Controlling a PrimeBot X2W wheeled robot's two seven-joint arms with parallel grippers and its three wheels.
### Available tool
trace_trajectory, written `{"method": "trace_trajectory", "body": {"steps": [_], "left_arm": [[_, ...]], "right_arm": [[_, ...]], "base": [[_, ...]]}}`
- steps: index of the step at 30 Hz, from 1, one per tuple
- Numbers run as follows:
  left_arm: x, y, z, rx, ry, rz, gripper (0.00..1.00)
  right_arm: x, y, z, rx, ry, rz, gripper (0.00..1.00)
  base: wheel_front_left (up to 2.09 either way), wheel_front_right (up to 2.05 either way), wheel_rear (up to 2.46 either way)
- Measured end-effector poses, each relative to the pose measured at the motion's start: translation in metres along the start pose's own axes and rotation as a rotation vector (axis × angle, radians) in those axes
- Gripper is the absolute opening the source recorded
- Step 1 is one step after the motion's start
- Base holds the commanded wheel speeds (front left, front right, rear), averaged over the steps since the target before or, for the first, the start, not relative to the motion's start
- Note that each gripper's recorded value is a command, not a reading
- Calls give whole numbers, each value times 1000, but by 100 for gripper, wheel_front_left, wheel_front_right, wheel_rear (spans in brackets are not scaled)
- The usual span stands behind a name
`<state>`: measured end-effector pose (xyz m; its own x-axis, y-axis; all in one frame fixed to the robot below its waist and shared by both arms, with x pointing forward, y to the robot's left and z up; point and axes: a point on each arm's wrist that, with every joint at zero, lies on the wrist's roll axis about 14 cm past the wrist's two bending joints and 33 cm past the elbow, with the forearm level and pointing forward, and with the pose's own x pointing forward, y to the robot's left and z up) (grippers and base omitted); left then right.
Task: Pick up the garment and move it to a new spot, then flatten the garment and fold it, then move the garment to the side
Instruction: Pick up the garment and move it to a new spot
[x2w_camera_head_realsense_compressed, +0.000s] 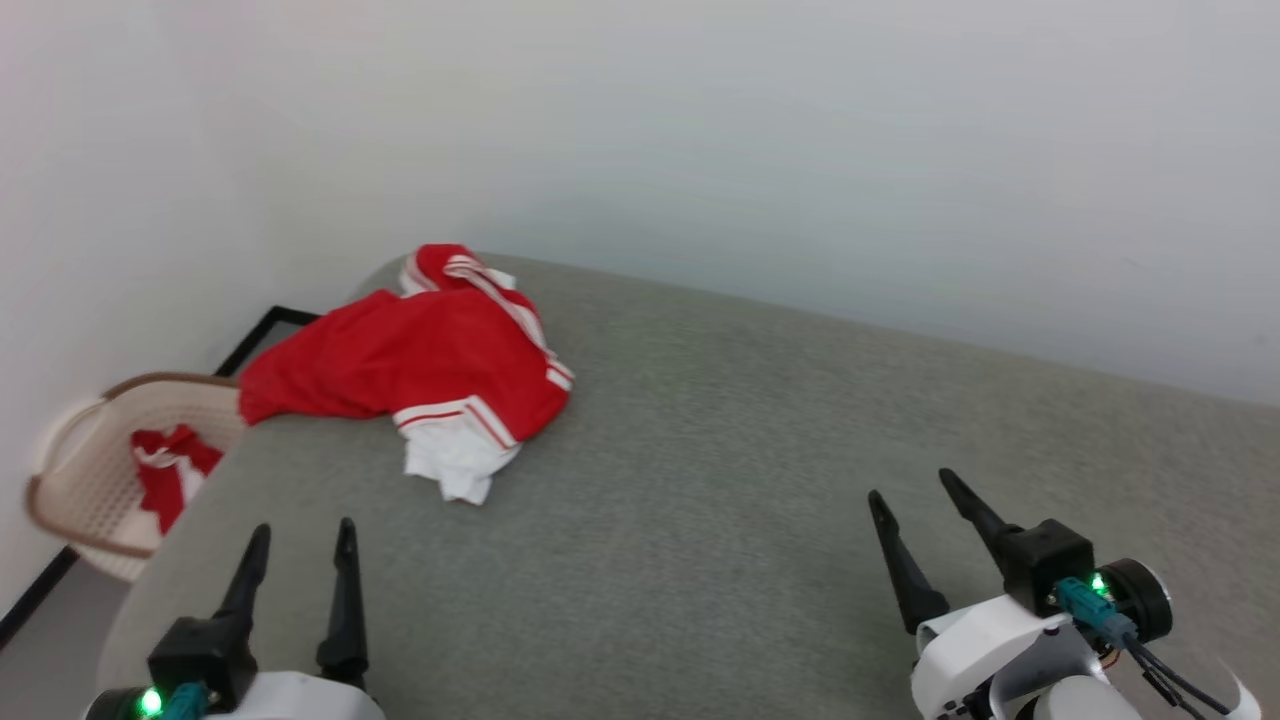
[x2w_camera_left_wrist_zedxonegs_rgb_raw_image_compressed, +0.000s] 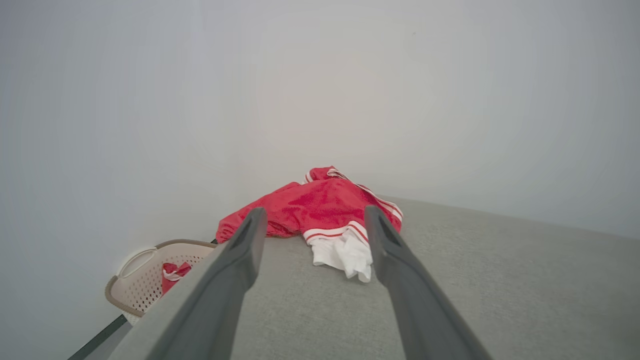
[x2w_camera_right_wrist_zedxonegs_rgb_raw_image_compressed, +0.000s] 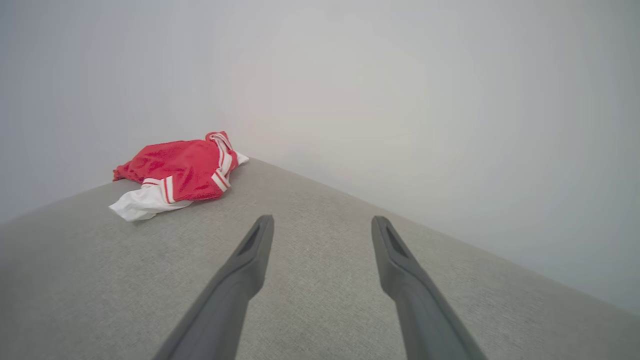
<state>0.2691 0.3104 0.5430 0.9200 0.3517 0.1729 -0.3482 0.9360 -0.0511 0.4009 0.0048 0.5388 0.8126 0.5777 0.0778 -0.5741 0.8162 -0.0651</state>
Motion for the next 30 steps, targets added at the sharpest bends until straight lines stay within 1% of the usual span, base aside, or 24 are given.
{"method": "trace_trajectory", "body": {"steps": [5,9,11,15,17,19,23,30], "left_arm": [[-18,32,5,-1,-6,99,100],[-31,47,7,-6,-4,145,100],[-34,51,6,-17,6,153,100],[-29,50,6,-24,44,127,100],[-20,50,14,-8,43,102,100],[-8,49,24,-17,36,81,100],[21,40,37,7,64,3,100],[93,24,50,55,142,-91,100]], "right_arm": [[14,31,2,3,-3,91,100],[23,48,4,5,-6,141,100],[26,53,5,4,-12,156,100],[29,55,2,6,-3,167,100],[29,53,0,5,1,165,100],[31,48,-1,3,5,158,100],[39,34,2,-14,-5,144,100],[54,-2,-7,-23,4,98,100]], "base": [[0,0,0],[0,0,0],[0,0,0],[0,0,0],[0,0,0],[0,0,0],[0,0,0],[0,0,0]]}}
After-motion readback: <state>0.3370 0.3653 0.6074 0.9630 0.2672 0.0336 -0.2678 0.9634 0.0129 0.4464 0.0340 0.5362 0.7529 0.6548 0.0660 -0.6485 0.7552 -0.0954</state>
